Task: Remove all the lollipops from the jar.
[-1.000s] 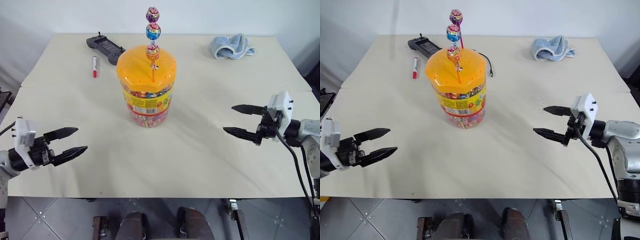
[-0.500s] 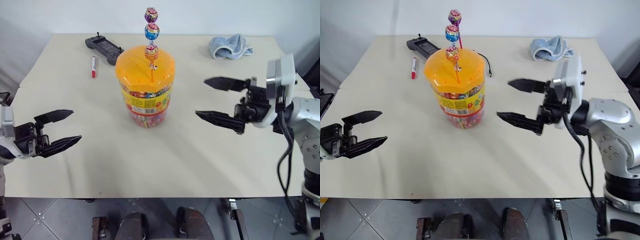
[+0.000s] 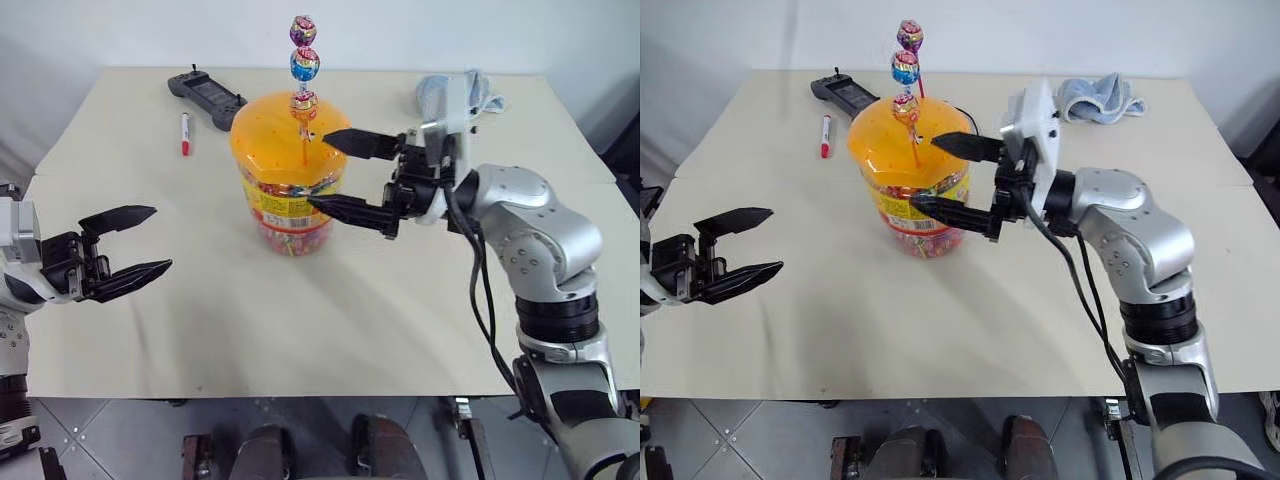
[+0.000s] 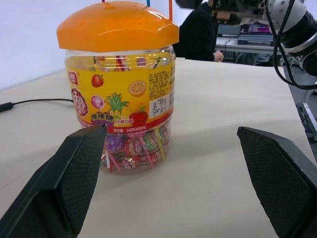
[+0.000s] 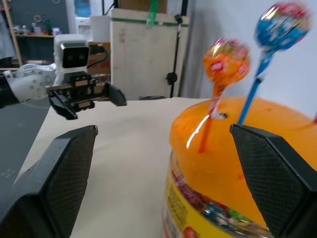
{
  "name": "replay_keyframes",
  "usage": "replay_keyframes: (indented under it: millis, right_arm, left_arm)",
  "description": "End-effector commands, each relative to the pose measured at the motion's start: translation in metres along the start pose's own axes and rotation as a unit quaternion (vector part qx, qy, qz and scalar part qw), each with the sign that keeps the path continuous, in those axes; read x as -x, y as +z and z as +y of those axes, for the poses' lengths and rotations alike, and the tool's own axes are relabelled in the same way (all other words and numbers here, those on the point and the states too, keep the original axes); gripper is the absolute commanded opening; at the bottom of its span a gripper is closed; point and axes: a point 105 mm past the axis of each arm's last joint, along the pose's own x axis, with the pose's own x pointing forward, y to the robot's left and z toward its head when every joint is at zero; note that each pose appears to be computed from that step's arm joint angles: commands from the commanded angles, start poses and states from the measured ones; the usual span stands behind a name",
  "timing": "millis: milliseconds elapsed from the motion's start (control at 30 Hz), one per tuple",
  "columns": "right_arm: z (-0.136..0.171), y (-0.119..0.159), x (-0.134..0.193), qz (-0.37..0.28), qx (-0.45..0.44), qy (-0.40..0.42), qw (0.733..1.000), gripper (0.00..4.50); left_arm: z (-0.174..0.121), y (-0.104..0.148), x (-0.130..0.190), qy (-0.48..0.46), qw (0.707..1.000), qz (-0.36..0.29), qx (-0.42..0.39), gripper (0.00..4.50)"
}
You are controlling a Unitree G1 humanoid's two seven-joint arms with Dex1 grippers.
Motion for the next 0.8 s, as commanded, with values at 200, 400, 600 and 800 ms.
replay_keyframes:
  millis: [200,400,600,800]
  right_arm:
    - [-0.006,0.009,-0.026,-0.027,0.028,0.021,0.999,4.5]
    - [-0.004,0.014,-0.036,-0.035,0.034,0.043,0.998,4.31]
    - [0.005,0.021,-0.039,-0.047,0.033,0.069,0.996,2.55]
    - [0.0,0.029,-0.043,-0.064,0.045,0.055,0.995,0.39]
  left_arm:
    - [0.001,0.01,-0.004,0.006,0.999,-0.016,-0.031,4.48]
    - [0.0,0.01,-0.002,0.011,0.999,-0.017,-0.034,4.5]
    - [0.0,0.012,0.001,0.014,0.999,-0.018,-0.037,4.5]
    - [0.003,0.012,-0.001,0.015,0.999,-0.02,-0.041,4.5]
